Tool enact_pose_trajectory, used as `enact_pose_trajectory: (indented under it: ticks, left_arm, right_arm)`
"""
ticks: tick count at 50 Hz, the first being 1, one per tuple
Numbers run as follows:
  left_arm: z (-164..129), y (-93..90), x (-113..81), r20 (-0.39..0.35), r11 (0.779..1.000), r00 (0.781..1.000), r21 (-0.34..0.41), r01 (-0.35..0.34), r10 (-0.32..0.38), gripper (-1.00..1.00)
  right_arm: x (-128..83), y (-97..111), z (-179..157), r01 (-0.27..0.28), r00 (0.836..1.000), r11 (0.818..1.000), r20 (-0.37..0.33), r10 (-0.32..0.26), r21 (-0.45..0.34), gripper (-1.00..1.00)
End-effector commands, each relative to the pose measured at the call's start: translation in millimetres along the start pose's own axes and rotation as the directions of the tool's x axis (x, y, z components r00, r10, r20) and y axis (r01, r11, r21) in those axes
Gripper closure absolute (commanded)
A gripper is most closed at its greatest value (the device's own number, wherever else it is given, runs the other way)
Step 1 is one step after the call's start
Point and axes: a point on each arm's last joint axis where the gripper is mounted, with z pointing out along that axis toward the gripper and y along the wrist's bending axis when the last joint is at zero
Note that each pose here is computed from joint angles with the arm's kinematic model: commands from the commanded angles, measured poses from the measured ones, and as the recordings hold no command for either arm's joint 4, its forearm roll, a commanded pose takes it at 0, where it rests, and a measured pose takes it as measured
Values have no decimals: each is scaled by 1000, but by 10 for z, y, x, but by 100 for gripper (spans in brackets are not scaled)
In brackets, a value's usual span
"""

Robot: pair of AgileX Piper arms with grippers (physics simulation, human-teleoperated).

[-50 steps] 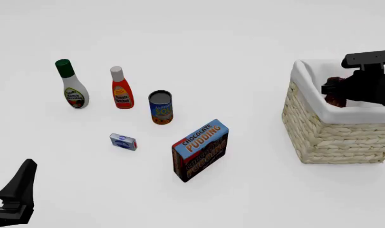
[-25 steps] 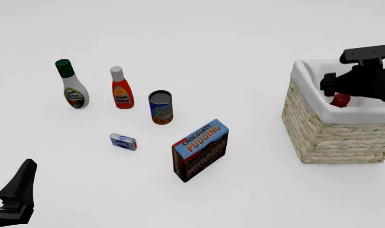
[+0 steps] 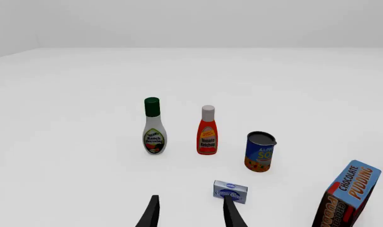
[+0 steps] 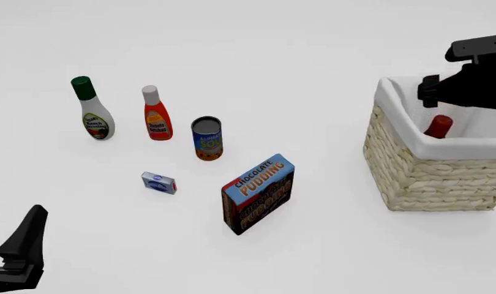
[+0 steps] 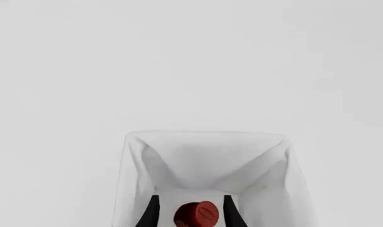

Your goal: Pick the bbq sauce and place it in the basket.

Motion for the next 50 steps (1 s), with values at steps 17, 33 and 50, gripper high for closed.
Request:
enact_pose_trajectory:
  ticks: [17, 33, 50]
  left_arm:
    - [0, 0, 0, 0, 1000, 1000, 0, 0, 0, -100]
    - [0, 0, 0, 0, 1000, 1000, 0, 0, 0, -100]
    - [0, 0, 0, 0, 1000, 1000, 0, 0, 0, -100]
  right_arm:
    - [-355, 76, -476, 35, 995, 999, 92, -33, -20, -100]
    - [-479, 136, -801, 47, 988, 998, 146, -41, -36, -100]
    - [-529, 104, -1290, 56, 975, 998, 215, -50, -22, -100]
